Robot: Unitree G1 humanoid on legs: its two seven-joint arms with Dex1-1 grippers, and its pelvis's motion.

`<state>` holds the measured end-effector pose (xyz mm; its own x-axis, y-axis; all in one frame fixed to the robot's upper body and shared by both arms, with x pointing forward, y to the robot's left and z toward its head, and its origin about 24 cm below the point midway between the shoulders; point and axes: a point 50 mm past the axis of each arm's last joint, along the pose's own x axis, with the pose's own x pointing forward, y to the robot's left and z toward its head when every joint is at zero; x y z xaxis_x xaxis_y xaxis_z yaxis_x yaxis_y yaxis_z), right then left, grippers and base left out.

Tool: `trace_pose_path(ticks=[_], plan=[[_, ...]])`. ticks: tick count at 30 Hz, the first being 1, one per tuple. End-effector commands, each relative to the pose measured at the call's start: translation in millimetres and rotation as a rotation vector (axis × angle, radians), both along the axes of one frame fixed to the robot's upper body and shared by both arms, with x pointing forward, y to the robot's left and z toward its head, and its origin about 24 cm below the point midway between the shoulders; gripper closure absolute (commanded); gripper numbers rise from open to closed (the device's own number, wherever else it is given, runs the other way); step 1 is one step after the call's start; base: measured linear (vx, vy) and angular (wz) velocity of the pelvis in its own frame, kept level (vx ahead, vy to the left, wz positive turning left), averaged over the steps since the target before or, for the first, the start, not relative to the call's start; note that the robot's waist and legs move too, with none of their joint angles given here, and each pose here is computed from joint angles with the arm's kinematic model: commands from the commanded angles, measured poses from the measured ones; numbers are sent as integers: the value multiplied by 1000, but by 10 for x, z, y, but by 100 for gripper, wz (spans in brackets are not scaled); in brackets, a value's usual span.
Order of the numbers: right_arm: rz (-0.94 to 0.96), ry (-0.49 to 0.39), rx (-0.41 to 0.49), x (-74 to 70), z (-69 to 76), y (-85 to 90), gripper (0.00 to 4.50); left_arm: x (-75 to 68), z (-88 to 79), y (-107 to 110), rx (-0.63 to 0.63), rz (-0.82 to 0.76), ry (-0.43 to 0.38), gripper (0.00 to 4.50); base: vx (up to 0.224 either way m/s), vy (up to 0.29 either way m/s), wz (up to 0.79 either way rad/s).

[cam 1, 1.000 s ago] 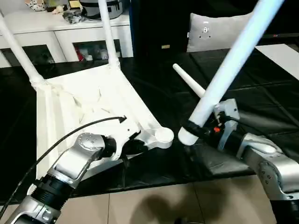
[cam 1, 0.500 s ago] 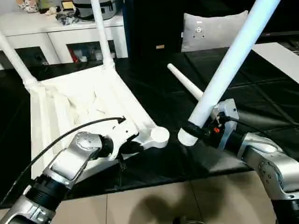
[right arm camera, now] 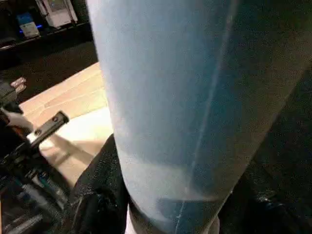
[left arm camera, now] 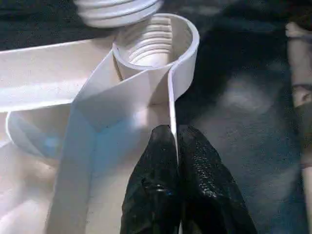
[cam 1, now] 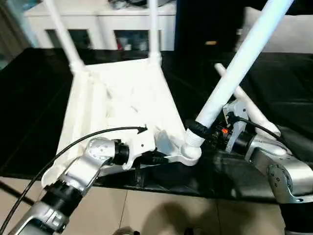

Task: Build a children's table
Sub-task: Insert table leg to table base

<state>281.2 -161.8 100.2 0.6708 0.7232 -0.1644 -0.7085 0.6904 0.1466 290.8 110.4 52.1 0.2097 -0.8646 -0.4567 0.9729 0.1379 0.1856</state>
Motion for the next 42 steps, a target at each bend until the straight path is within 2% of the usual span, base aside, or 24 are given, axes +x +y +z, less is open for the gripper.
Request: trace_pose_path(ticks=[1, 6, 10, 12, 15, 19, 23, 24, 28, 29, 35, 42], plan=[[-3, -24, 5, 2, 46, -14, 260, 107, 91, 95, 27, 43, -73, 450, 0, 0, 0], [4, -25, 4, 6, 49, -5, 260, 111, 46, 201, 47, 103, -29, 450, 0, 0, 0], [14, -27, 8, -1, 49, 28, 260, 62, 35, 248, -43, 147, 74, 450, 0, 0, 0], [15, -28, 10, -2, 51, 34, 260, 53, 37, 250, -55, 151, 85, 408, 0, 0, 0], [27, -29, 19, 5, 59, 83, 260, 61, 18, 281, -61, 181, 62, 392, 0, 0, 0], [33, -30, 20, 13, 64, 95, 260, 66, -9, 303, -51, 191, 85, 358, 0, 0, 0], [37, -30, 18, 17, 66, 93, 260, 65, -22, 319, -34, 169, 105, 358, 0, 0, 0], [38, -31, 17, 20, 68, 90, 260, 81, -19, 322, -33, 173, 104, 382, 0, 0, 0], [50, -29, 9, 20, 79, 106, 260, 83, -28, 295, -24, 138, 114, 406, 0, 0, 0], [62, -24, -2, 20, 82, 122, 260, 79, -37, 288, -17, 129, 125, 430, 0, 0, 0], [134, 11, -98, 65, 63, 217, 260, 63, -81, 259, 40, 66, 151, 450, 0, 0, 0], [215, 67, -184, 117, -19, 280, 260, 105, -26, 220, 90, -17, 88, 450, 0, 0, 0]])
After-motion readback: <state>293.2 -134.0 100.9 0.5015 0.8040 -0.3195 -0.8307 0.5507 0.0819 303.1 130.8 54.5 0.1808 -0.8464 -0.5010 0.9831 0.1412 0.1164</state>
